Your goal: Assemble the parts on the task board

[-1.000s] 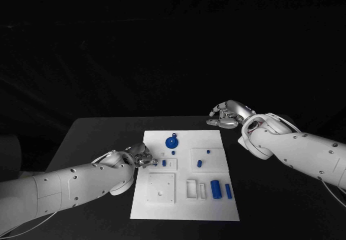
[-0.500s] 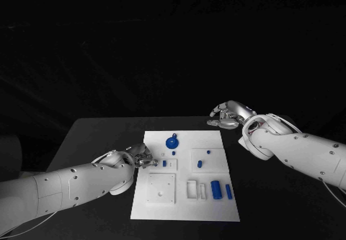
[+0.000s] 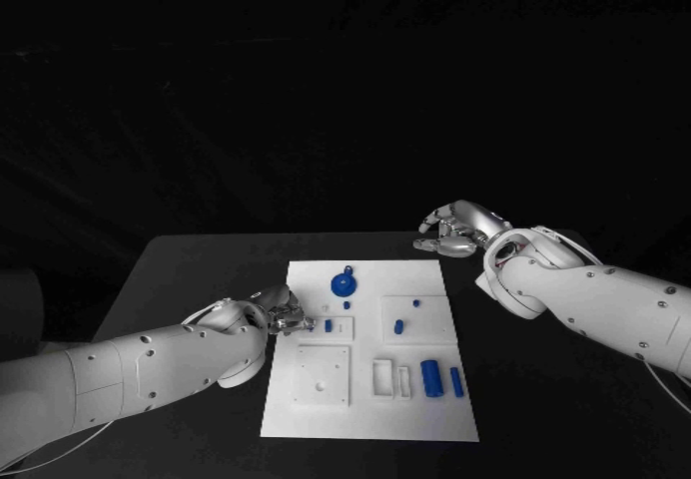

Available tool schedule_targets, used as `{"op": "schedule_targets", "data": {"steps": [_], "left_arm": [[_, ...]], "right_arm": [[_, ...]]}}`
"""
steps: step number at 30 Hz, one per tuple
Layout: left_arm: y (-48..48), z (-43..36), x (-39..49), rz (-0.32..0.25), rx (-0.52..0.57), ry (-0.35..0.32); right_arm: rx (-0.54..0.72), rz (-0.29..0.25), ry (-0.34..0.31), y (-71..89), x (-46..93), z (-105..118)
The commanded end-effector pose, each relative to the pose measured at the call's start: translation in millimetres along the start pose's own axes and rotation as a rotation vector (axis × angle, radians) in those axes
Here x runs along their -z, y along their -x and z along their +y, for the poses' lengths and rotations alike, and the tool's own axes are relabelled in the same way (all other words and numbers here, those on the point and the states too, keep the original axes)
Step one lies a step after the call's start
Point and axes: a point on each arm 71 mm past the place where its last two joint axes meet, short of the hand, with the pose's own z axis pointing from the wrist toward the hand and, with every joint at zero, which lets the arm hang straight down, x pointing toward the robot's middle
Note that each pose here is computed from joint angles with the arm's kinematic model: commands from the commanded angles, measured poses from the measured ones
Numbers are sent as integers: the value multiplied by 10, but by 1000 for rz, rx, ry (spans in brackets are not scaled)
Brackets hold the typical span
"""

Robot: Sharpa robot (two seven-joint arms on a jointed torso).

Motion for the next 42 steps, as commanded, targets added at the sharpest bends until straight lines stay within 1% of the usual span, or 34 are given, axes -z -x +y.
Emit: {"op": "schedule_targets", "data": {"steps": [1, 17, 36, 42], "left_arm": [[-33, 11, 1, 29, -14, 0], [-49, 14, 4, 54, 1, -2], [-27, 65, 5, 51, 17, 5], [-29, 71, -2, 62, 20, 2]], "right_arm": [[3, 9, 10, -8, 2, 8], [3, 9, 10, -13, 0, 10], [3, 11, 10, -19, -2, 10], [3, 12, 10, -23, -3, 11]]}}
